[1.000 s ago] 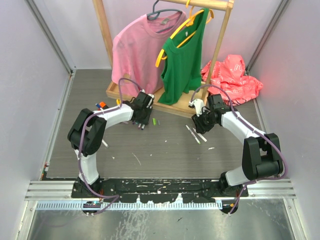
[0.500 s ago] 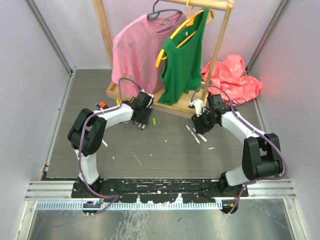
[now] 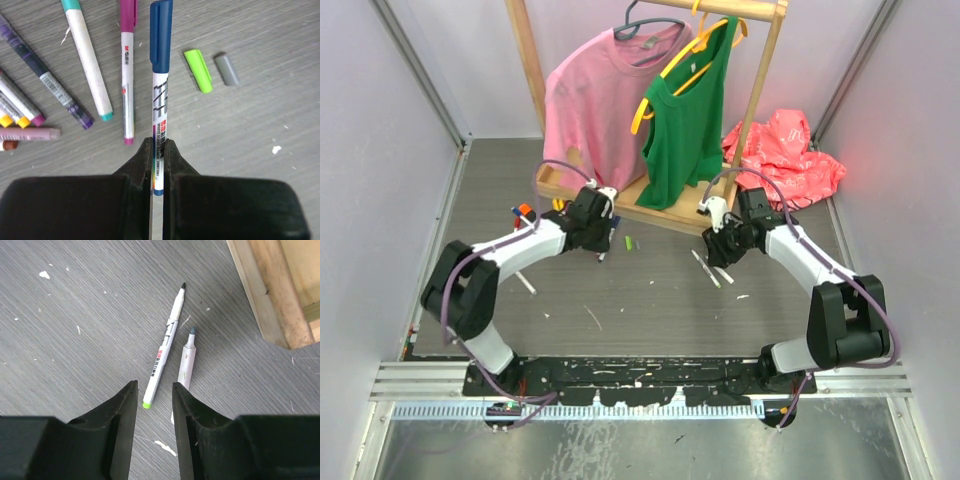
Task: Open the pen caps
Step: Pick up the pen from the center of the board, then open the pen cap from the pen.
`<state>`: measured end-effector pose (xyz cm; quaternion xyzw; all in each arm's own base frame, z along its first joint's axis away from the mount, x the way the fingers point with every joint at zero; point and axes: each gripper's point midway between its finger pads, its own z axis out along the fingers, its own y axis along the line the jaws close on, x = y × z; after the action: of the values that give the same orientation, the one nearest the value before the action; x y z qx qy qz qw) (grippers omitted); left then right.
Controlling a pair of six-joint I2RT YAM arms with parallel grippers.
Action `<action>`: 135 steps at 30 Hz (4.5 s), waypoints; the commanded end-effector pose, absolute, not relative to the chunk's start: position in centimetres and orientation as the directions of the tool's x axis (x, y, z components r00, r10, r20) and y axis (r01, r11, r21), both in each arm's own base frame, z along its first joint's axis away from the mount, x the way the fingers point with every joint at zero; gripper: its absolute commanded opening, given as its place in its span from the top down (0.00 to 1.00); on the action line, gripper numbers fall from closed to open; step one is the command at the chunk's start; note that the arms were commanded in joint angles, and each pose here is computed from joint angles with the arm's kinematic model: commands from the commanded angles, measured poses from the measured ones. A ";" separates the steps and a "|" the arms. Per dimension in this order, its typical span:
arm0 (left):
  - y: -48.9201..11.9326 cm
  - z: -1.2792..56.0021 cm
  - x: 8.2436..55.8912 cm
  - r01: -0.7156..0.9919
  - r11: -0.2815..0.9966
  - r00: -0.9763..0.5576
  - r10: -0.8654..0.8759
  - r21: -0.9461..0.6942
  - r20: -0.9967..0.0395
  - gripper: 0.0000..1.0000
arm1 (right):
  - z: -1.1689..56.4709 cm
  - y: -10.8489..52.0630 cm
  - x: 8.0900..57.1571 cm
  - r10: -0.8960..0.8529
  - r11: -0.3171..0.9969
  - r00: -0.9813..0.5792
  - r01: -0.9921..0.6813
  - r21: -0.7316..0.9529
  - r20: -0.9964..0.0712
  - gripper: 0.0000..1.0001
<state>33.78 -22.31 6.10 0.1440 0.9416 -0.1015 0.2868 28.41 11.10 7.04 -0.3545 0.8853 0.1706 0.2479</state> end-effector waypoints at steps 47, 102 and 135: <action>-37.3 25.1 20.2 0.649 0.526 -0.286 -0.500 -0.549 -0.817 1.00 | 24.5 22.2 22.5 0.235 0.199 -0.474 -0.831 0.519 -0.849 0.15; -34.0 30.1 20.6 0.724 0.081 -0.567 -0.495 -0.685 -0.658 0.01 | 21.7 22.4 20.9 -0.073 0.076 -0.438 -0.898 0.433 -0.896 0.99; -38.3 24.9 24.2 0.649 0.046 -0.668 -0.445 -0.760 -0.597 0.75 | 20.5 22.4 21.0 -0.090 0.082 -0.484 -0.875 0.478 -0.870 0.99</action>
<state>24.35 -38.32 24.03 0.0625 0.6060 -0.7007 0.3712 20.56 22.15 18.56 -0.3432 0.6757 0.5666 0.3234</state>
